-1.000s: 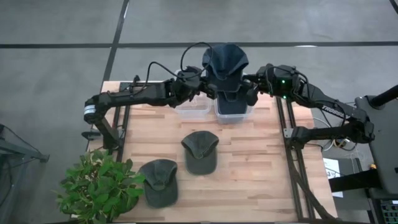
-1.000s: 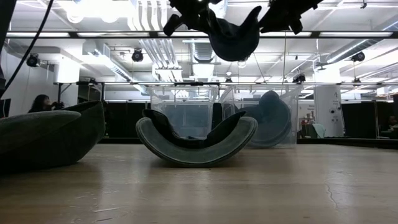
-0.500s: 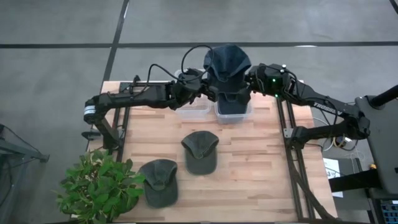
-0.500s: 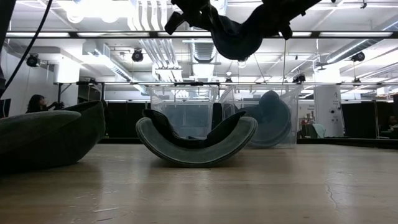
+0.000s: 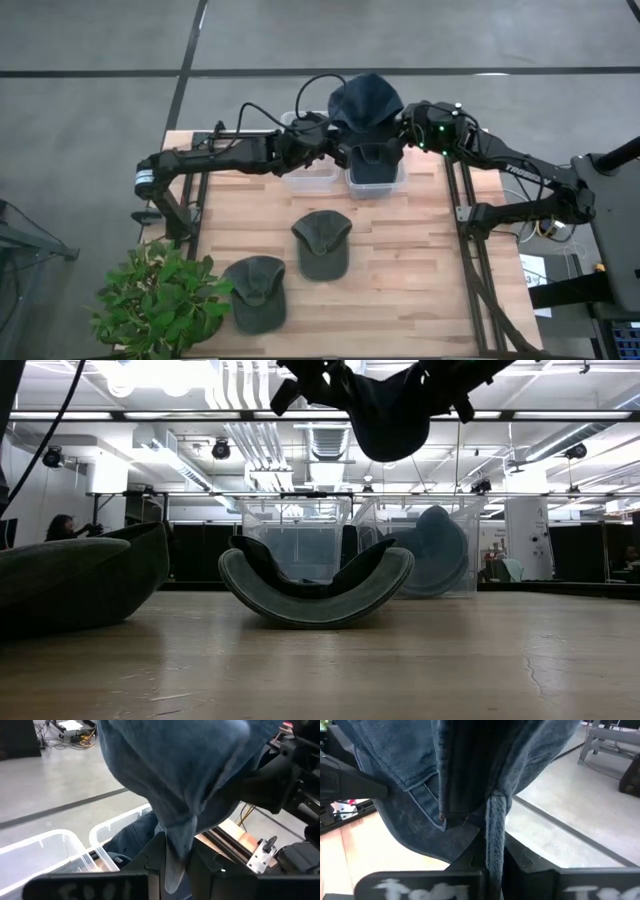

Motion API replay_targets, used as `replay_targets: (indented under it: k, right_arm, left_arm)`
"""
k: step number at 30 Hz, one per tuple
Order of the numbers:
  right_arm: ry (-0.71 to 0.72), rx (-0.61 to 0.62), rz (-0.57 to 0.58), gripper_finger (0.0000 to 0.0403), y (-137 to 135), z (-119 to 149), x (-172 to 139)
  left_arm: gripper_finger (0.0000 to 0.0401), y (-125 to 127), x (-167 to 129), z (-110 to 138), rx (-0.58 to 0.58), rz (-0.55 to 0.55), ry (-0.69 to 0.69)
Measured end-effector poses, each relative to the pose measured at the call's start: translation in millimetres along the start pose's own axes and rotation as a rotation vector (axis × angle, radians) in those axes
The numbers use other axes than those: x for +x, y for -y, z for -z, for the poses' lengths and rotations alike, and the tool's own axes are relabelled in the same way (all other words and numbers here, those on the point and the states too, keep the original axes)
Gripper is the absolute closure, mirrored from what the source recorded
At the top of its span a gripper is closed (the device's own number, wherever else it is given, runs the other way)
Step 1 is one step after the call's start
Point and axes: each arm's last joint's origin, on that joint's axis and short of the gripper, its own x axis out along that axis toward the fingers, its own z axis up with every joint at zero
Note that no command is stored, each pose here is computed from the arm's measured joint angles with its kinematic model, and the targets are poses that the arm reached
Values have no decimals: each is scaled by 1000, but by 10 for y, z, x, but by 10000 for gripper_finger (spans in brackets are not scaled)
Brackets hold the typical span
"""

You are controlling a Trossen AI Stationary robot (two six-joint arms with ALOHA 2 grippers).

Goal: Pick & Place hat
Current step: Put the blue cap into the right transparent bin

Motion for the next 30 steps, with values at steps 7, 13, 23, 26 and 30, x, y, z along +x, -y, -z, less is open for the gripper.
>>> replay_targets:
  k: [7,13,23,26,30]
  right_arm:
    - [-55,63,97,392,57,57,-75]
    - [-103,195,133,393,147,103,-85]
    - [-330,467,65,392,318,290,84]
    - [-349,512,65,392,318,310,125]
    - [-397,569,92,391,324,366,181]
  left_arm:
    - [345,-75,-181,-104,154,-21,-21]
    - [344,-264,-484,-180,220,-147,-75]
    - [344,-557,-859,-86,224,-253,-143]
    - [344,-649,-911,32,191,-245,-124]
    - [344,-779,-976,212,126,-214,-74]
